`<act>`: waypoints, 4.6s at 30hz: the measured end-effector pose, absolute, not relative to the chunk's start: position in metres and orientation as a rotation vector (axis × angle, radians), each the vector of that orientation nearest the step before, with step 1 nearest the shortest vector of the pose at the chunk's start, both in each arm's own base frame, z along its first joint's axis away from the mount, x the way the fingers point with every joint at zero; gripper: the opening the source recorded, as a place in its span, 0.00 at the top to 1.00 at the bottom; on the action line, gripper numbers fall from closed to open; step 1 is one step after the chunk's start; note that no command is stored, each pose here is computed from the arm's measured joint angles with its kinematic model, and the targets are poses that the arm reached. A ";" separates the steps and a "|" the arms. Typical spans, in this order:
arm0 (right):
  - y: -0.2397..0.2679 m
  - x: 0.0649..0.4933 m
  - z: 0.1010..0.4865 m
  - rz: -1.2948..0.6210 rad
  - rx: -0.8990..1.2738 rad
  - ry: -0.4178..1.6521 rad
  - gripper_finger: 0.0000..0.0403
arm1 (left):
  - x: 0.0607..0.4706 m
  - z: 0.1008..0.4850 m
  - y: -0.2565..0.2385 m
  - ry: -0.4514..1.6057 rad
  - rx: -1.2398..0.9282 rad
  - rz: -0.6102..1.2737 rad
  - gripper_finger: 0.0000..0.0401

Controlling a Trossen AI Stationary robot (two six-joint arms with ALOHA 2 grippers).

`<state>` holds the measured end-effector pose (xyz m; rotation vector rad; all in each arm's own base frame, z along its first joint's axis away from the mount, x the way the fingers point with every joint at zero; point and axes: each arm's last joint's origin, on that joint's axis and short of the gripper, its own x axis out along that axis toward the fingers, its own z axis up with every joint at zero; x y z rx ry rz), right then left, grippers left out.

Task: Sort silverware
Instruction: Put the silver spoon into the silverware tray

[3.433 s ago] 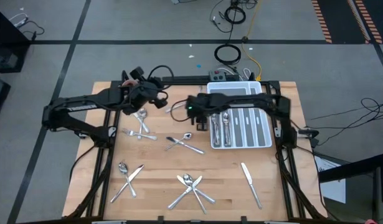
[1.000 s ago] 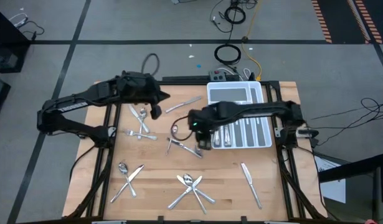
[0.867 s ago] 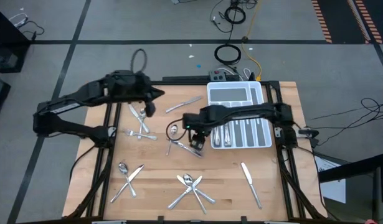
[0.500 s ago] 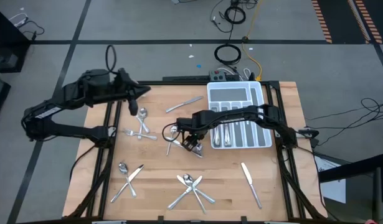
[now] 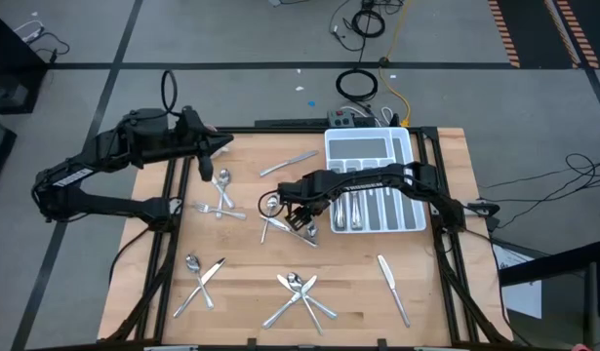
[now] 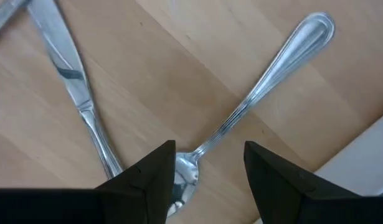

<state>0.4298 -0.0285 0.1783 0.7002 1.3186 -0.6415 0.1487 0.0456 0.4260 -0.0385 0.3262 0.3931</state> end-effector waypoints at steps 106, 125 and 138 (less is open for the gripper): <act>-0.059 0.294 0.206 1.049 -1.385 1.428 1.00 | 0.145 0.412 0.053 0.502 0.037 0.662 0.97; -0.069 0.305 0.176 1.090 -1.300 1.407 1.00 | 0.145 0.411 0.053 0.505 0.037 0.663 0.97; -0.074 0.304 0.166 1.038 -1.302 1.396 1.00 | 0.145 0.411 0.053 0.505 0.038 0.662 0.97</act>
